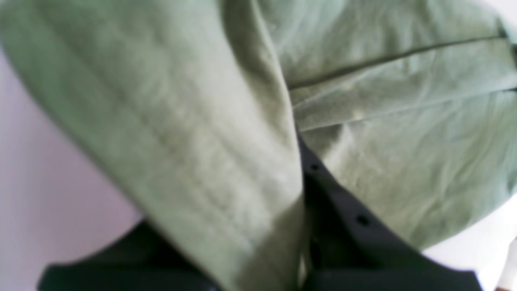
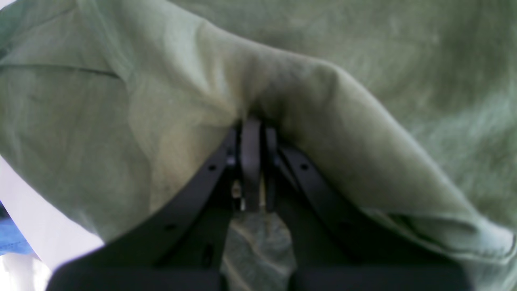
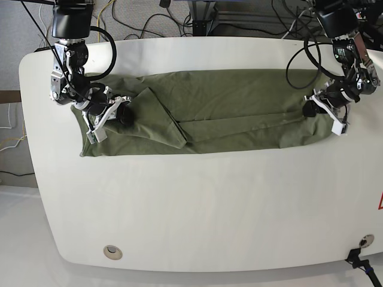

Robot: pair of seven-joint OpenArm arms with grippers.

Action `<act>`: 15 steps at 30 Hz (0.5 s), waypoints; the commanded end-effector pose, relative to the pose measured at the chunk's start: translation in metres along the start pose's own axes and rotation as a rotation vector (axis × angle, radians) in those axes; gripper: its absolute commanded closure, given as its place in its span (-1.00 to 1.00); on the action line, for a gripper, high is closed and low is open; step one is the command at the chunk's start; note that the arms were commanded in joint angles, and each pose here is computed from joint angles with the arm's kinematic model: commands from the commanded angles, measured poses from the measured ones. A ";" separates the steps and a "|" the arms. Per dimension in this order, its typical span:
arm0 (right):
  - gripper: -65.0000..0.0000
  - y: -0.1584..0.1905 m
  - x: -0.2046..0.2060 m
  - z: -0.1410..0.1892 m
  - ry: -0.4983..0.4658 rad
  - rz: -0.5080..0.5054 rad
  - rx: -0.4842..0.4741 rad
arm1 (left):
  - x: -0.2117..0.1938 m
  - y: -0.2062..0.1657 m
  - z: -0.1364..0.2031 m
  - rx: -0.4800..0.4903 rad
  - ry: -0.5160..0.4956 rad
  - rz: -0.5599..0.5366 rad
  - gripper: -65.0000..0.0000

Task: Fold the T-shirt properly
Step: 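Grasp the band's end with the left gripper and fold it toward the right gripper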

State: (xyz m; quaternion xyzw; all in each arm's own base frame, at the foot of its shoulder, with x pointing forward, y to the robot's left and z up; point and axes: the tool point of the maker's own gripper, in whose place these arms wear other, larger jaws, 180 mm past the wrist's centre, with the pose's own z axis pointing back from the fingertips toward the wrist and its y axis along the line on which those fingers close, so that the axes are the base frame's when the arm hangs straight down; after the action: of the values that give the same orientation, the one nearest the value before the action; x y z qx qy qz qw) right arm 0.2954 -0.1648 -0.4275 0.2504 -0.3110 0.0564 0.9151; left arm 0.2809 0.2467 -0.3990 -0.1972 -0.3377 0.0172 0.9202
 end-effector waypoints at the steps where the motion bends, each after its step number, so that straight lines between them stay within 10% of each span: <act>1: 1.00 -0.009 -0.012 0.003 0.068 0.018 -0.042 | 0.026 -0.014 0.009 -0.048 -0.091 -0.035 1.00; 15: 1.00 0.004 -0.014 -0.006 0.060 0.000 -0.013 | -0.004 -0.236 -0.064 -0.584 -0.041 -0.006 1.00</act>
State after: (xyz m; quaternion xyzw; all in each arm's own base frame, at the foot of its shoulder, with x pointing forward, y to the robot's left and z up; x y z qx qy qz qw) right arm 0.2955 -0.1551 -0.4283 0.2615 -0.3137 0.0501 0.9115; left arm 0.2892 0.0081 -0.3652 -0.4467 -0.3346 -0.0792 0.8259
